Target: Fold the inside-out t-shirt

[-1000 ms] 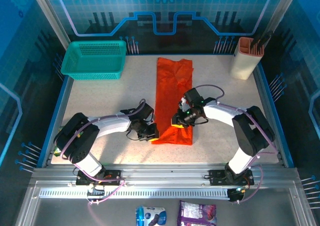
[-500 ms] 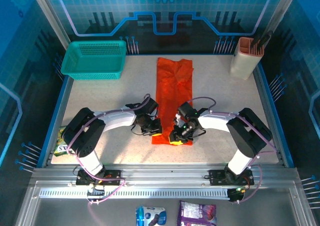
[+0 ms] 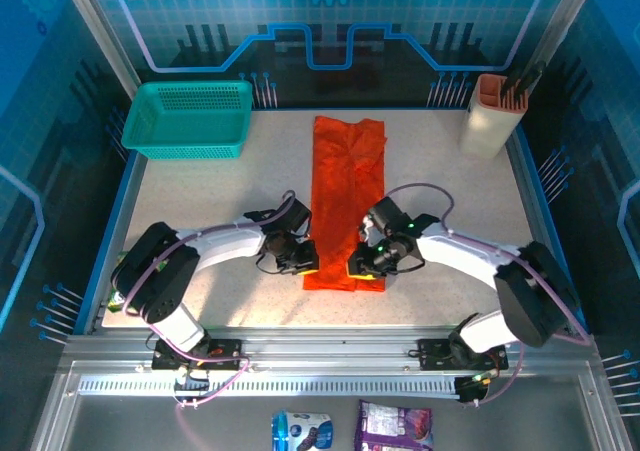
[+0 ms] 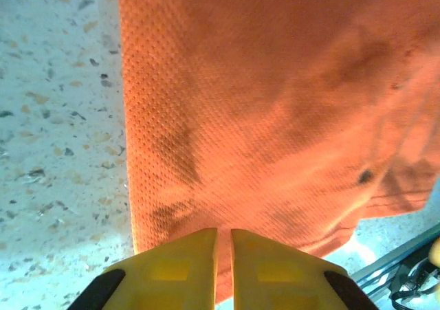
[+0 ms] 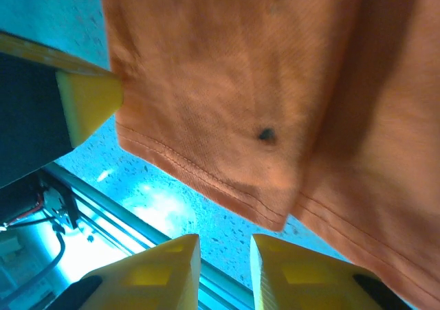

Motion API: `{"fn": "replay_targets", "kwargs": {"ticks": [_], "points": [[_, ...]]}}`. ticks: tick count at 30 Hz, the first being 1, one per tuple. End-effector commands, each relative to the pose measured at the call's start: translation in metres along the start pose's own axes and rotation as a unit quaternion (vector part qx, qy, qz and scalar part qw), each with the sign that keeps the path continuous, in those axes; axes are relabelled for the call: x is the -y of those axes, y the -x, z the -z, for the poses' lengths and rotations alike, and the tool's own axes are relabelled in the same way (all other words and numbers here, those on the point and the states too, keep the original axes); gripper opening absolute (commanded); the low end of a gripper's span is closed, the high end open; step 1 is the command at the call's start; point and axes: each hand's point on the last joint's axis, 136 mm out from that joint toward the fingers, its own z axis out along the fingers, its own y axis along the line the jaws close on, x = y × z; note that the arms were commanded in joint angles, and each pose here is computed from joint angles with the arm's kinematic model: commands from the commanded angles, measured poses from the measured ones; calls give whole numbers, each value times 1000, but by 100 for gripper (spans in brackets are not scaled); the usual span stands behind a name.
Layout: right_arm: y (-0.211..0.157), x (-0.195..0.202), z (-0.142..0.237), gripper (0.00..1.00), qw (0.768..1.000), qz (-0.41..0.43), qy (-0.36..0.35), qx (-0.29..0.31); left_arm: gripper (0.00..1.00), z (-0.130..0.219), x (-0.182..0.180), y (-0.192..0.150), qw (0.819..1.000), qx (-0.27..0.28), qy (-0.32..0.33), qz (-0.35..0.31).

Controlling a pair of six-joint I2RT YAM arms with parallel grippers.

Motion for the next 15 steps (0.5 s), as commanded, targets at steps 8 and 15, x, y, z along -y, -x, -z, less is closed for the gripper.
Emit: {"fn": "replay_targets", "kwargs": {"ticks": [8, 15], "points": [[-30, 77, 16, 31, 997, -66, -23, -13, 16, 9, -13, -5, 1000, 17, 23, 4], [-37, 92, -5, 32, 997, -72, -25, -34, 16, 9, -15, -5, 1000, 16, 24, 5]]}}
